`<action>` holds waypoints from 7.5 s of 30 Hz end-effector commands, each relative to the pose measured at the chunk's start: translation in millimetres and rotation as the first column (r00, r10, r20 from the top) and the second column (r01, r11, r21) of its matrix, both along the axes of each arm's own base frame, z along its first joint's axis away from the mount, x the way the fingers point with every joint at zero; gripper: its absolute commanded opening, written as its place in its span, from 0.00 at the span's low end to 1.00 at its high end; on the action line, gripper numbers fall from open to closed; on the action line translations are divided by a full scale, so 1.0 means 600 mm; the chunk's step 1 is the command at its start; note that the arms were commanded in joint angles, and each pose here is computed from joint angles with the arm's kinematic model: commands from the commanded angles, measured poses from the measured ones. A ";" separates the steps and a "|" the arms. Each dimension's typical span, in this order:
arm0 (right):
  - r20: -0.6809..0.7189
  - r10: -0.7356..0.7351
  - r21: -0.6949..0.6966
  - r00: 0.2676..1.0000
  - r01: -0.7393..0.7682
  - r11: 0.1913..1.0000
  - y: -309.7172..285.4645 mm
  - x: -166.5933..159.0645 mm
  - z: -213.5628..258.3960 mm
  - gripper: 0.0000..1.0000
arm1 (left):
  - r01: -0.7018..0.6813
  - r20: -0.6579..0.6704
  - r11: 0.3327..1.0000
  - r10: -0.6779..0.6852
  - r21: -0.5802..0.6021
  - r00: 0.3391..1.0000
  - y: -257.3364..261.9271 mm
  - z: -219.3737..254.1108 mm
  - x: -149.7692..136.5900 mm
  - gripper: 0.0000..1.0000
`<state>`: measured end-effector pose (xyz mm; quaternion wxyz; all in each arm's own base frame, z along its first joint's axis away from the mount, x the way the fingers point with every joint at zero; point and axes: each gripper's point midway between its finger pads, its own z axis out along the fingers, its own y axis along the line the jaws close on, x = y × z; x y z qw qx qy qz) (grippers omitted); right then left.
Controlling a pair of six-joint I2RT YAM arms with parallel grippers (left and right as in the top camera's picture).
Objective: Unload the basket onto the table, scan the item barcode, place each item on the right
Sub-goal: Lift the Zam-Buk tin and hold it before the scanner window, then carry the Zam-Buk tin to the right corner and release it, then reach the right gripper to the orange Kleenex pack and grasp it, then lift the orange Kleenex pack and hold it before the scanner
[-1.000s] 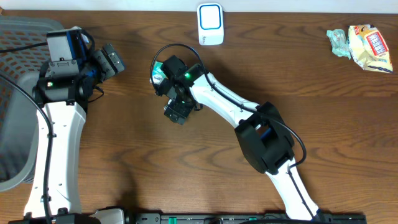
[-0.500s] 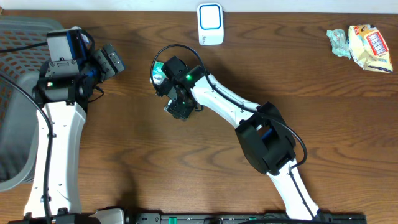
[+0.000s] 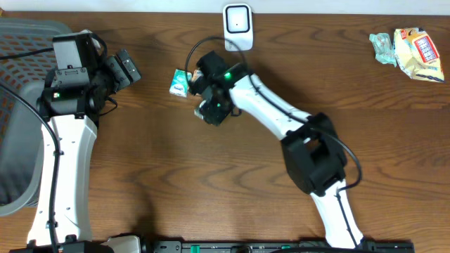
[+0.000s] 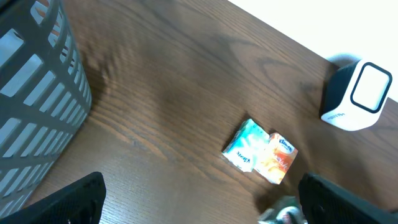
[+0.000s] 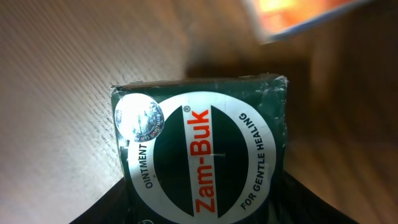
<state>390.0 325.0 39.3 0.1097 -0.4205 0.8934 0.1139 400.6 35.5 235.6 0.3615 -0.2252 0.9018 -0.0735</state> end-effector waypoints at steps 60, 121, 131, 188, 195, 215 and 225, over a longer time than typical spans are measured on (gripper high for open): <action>-0.110 -0.452 0.452 0.885 0.450 0.770 -0.194 0.188 0.177 0.50 | -0.008 -0.001 1.000 0.008 0.012 1.000 0.005 0.001 0.000 0.98; 0.954 -0.105 -0.092 0.282 0.606 0.790 -0.420 0.460 0.246 0.50 | -0.008 -0.001 1.000 0.008 0.012 1.000 0.005 0.001 0.000 0.98; 0.831 -0.468 -0.113 0.301 0.914 0.389 -0.770 0.362 0.126 0.59 | -0.008 -0.001 1.000 0.008 0.012 1.000 0.005 0.001 0.000 0.98; -0.480 -0.578 0.362 0.660 0.749 0.555 0.033 0.167 -0.008 0.67 | -0.008 -0.001 1.000 0.008 0.012 1.000 0.005 0.001 0.000 0.98; -0.563 -0.507 0.366 0.653 0.746 0.556 0.081 0.145 -0.042 0.66 | -0.008 -0.001 1.000 0.008 0.012 1.000 0.005 0.001 0.000 0.98; -0.562 -0.519 0.372 0.644 0.757 0.537 0.029 0.176 -0.046 0.01 | -0.009 -0.001 1.000 0.009 0.012 1.000 0.005 0.001 0.000 0.98; -0.504 -0.430 0.526 0.749 0.661 0.535 -0.067 0.219 0.072 0.01 | -0.008 -0.001 1.000 0.008 0.012 1.000 0.005 0.001 0.000 0.98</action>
